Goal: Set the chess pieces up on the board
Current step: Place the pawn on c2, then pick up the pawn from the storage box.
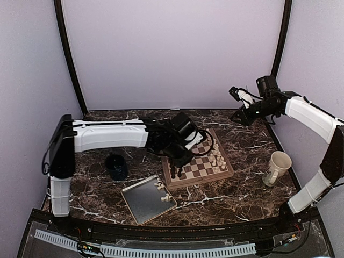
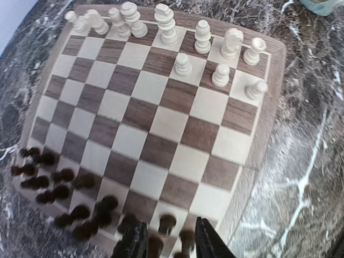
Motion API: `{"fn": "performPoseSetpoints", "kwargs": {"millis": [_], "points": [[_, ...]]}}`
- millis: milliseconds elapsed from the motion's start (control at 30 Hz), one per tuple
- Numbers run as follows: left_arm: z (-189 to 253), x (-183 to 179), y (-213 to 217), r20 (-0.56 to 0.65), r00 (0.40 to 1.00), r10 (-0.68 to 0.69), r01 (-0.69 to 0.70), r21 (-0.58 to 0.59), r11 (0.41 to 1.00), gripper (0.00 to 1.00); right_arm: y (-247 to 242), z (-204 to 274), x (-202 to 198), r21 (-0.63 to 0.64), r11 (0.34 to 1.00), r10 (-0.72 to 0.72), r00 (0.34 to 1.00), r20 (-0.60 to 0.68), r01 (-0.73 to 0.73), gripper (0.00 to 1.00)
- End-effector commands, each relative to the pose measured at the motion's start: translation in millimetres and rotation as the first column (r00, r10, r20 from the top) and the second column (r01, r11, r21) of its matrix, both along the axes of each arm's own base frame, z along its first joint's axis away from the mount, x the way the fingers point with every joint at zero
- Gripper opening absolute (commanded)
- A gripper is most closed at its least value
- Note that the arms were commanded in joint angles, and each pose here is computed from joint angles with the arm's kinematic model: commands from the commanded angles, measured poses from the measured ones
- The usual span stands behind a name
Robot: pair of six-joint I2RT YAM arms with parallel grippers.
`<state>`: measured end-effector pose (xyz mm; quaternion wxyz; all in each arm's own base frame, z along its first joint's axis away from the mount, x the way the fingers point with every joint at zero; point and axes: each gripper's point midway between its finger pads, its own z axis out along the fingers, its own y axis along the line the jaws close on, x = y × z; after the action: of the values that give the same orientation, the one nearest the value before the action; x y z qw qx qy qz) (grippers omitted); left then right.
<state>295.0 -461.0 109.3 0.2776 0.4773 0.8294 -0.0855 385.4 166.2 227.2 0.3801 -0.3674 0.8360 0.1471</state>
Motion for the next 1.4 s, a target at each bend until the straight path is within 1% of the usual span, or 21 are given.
{"fn": "performPoseSetpoints", "kwargs": {"millis": [0, 67, 167, 267, 400, 467, 533, 767, 933, 1167, 1233, 1367], "points": [[48.3, -32.4, 57.1, 0.027, 0.999, 0.039, -0.038, -0.032, 0.999, 0.32, -0.9, 10.6, -0.4, 0.015, 1.000, 0.010, 0.999, 0.044, -0.011, 0.33], [38.9, -54.9, 77.6, -0.026, 1.000, 0.007, -0.008, -0.027, 1.000, 0.30, -0.2, 10.9, -1.1, 0.019, 1.000, 0.014, 0.999, 0.043, -0.015, 0.33], [22.0, -96.0, 91.8, -0.125, 0.985, -0.116, 0.105, -0.088, 0.991, 0.30, 0.5, 9.6, -1.4, 0.020, 1.000, 0.019, 0.999, 0.040, -0.020, 0.33], [3.5, -111.1, 102.3, -0.162, 0.977, -0.139, 0.123, -0.107, 0.987, 0.30, 1.1, 9.2, -1.2, 0.024, 0.999, 0.022, 0.999, 0.037, -0.023, 0.33], [-25.2, -118.2, 107.6, -0.200, 0.968, -0.152, 0.140, -0.076, 0.987, 0.33, 2.2, 9.0, -2.6, 0.031, 0.999, 0.026, 0.999, 0.032, -0.027, 0.33], [-43.0, -118.5, 109.1, -0.224, 0.963, -0.149, 0.144, -0.037, 0.989, 0.33, 2.9, 10.1, -3.8, 0.035, 0.999, 0.028, 0.999, 0.033, -0.029, 0.33], [-53.6, -121.3, 107.8, -0.245, 0.956, -0.164, 0.163, -0.025, 0.986, 0.34, 3.0, 10.7, -4.5, 0.038, 0.999, 0.028, 0.999, 0.034, -0.029, 0.33], [-71.2, -128.6, 100.1, -0.284, 0.932, -0.224, 0.224, -0.032, 0.974, 0.33, 2.5, 11.2, -4.3, 0.037, 0.999, 0.025, 0.999, 0.037, -0.027, 0.34], [-80.5, -132.9, 97.3, -0.308, 0.920, -0.244, 0.246, -0.033, 0.969, 0.29, 2.1, 8.8, -3.7, 0.033, 0.999, 0.024, 0.999, 0.033, -0.025, 0.34], [-91.2, -142.7, 110.6, -0.338, 0.911, -0.237, 0.260, 0.021, 0.965, 0.29, 2.4, 7.5, -3.4, 0.032, 0.999, 0.025, 0.999, 0.030, -0.026, 0.33], [-93.4, -144.5, 115.9, -0.338, 0.912, -0.231, 0.258, 0.036, 0.965, 0.26, 2.3, 6.8, -3.1, 0.031, 0.999, 0.025, 0.999, 0.028, -0.026, 0.34], [-95.3, -148.1, 122.8, -0.343, 0.911, -0.229, 0.259, 0.044, 0.965, 0.17, 3.4, 7.1, -2.9, 0.037, 0.999, 0.027, 0.999, 0.023, -0.028, 0.33]]}}
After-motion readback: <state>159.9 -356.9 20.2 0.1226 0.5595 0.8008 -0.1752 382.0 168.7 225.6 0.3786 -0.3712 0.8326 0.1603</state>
